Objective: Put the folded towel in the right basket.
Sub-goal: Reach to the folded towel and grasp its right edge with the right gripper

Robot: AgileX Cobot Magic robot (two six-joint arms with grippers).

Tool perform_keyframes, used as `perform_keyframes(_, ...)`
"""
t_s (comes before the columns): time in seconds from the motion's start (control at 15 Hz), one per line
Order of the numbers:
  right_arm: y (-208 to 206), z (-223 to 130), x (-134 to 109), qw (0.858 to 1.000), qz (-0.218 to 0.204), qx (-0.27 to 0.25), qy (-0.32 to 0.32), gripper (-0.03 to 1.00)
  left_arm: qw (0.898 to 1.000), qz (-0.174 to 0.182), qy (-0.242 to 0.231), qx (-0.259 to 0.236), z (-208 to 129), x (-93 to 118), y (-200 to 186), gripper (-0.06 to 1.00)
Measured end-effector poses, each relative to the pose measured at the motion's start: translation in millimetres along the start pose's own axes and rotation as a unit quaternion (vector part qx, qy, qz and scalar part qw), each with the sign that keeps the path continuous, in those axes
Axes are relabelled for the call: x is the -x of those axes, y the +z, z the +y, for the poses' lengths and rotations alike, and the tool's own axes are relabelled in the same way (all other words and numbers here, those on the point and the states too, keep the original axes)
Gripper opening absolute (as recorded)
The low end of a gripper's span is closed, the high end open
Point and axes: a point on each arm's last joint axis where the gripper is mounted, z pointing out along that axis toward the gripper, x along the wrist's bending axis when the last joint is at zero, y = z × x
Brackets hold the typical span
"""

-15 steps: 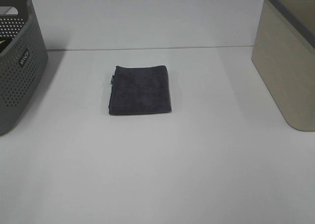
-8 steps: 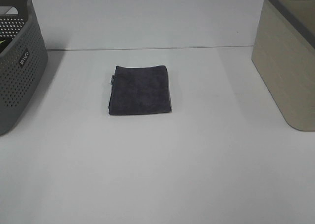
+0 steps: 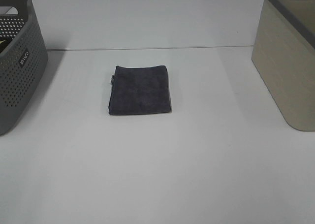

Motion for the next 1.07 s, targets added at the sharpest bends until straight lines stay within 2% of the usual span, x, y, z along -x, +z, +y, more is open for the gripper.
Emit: perform_keyframes(1.07, 0.4, 4.2, 0.2, 1.0, 0.0, 0.001, 0.0, 0.63, 1.0, 0.0, 0.0, 0.0, 0.0, 0.0, 0.0, 0.98)
